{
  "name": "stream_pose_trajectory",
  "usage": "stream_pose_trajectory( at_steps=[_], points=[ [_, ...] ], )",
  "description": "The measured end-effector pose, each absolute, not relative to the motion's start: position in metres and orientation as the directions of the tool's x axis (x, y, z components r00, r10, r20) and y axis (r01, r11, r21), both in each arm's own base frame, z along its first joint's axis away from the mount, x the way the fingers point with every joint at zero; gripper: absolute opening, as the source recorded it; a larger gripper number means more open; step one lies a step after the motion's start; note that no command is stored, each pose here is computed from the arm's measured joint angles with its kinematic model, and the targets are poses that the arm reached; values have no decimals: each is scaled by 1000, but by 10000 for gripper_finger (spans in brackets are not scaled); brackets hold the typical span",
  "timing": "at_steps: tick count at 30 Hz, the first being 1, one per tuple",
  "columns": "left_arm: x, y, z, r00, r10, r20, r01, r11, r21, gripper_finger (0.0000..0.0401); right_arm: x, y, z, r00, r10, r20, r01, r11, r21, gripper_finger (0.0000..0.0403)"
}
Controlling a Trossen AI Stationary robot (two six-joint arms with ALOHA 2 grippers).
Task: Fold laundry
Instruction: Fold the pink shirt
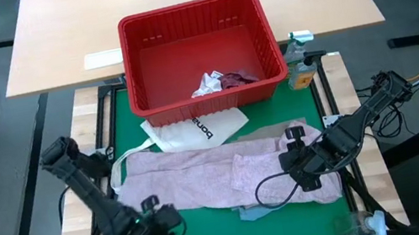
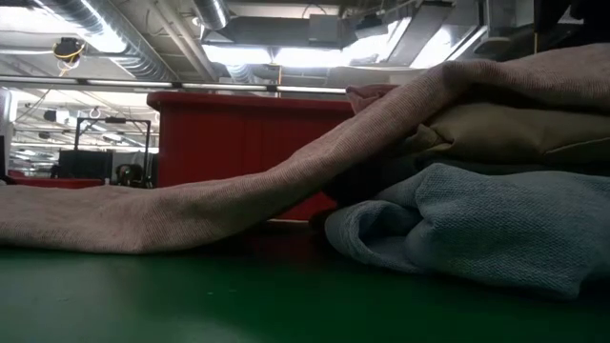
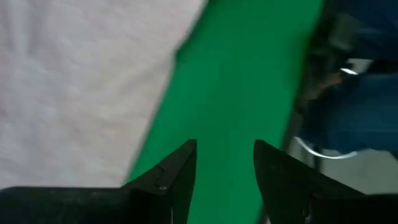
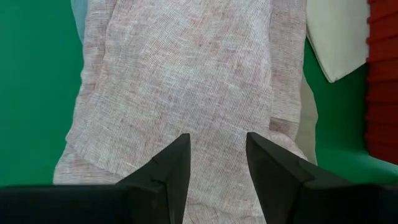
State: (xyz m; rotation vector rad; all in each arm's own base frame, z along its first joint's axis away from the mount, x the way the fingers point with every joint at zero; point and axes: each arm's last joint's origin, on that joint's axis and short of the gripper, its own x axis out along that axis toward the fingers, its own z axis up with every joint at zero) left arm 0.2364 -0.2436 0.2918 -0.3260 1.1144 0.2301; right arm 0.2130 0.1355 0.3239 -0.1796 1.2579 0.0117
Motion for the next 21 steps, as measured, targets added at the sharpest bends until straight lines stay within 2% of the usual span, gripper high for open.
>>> stream_pose_trajectory(
  at_steps=[10, 21],
  points=[
    [210, -269, 293, 453, -26, -891, -297, 938, -179, 153, 213, 136, 324, 310, -89, -947, -107, 986, -128, 156],
    [199, -266, 290, 400, 37, -916, -283, 955, -85, 153, 213, 136, 324, 309, -90, -947, -108, 986, -129, 156]
  ],
)
